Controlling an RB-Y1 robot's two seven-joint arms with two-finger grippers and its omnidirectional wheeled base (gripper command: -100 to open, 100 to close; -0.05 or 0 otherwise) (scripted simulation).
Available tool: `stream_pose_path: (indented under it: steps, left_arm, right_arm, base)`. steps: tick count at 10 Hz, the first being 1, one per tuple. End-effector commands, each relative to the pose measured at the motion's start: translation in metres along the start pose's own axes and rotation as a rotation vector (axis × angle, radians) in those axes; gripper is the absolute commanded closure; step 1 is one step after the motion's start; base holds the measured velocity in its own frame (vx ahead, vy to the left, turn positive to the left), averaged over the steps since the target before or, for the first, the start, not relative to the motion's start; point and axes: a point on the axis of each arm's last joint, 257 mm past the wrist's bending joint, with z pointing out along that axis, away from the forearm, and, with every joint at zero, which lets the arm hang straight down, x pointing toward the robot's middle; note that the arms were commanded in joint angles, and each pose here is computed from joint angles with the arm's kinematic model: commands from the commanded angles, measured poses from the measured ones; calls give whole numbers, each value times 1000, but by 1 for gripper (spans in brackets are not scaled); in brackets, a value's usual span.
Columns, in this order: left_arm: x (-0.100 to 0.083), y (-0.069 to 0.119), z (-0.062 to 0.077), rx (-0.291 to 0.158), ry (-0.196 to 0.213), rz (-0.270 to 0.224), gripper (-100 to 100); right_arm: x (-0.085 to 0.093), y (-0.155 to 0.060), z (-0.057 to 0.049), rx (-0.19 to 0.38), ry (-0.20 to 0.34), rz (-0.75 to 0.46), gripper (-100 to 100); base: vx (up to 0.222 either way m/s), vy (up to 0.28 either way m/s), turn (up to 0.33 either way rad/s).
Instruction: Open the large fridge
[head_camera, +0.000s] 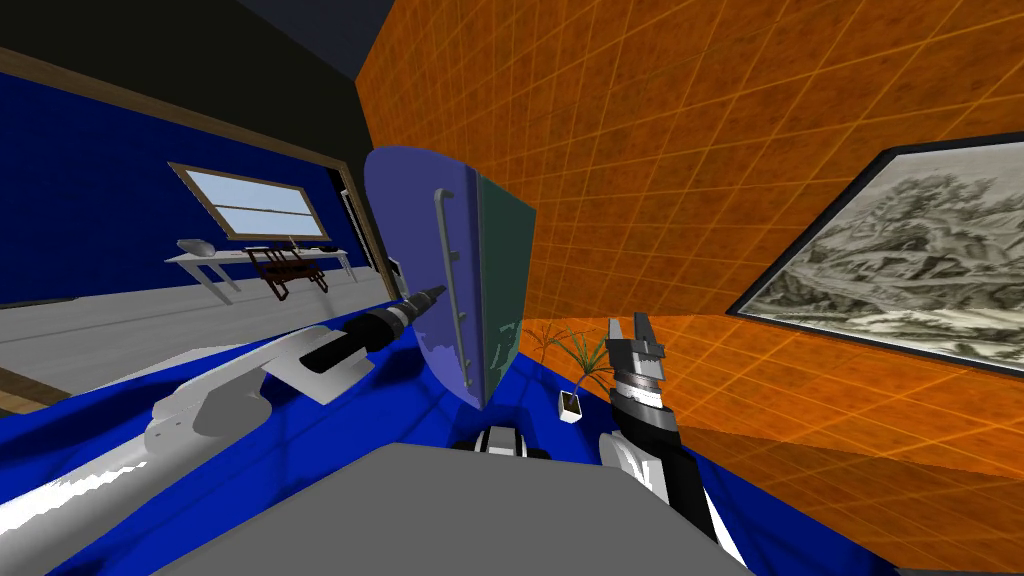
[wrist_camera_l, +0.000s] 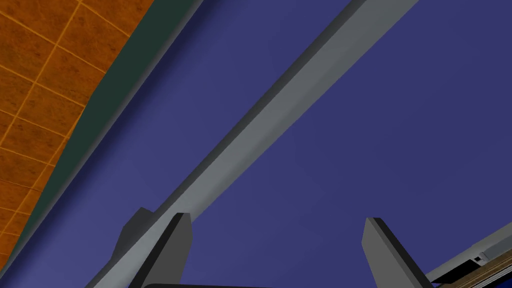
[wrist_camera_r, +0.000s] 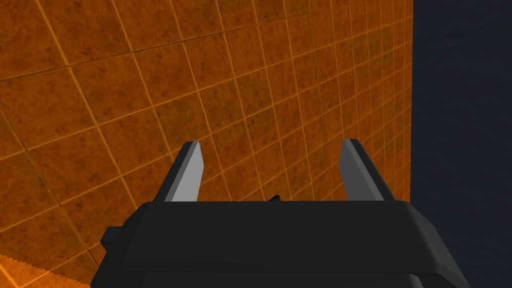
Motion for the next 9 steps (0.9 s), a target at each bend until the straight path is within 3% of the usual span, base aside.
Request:
stream_pose_path:
  steps: [1,5,8,9]
  left_arm:
    - [-4,-11,-5,-9,4,43,-100]
    - [0,-45,-18,41,19,82,-100]
    - [-2,-43,-17,35,16,79,-100]
    - [-2,-43,-17,33,15,78,100]
  right_arm:
    - [0,0,0,0,0,0,0]
    - [0,0,0,0,0,0,0]
    - [0,0,0,0,0,0,0]
    - [0,0,0,0,0,0,0]
  base:
    - [79,-2,-2]
    - [51,-2,-3]
    - [62,-12,-9]
    - [9,-3,-5]
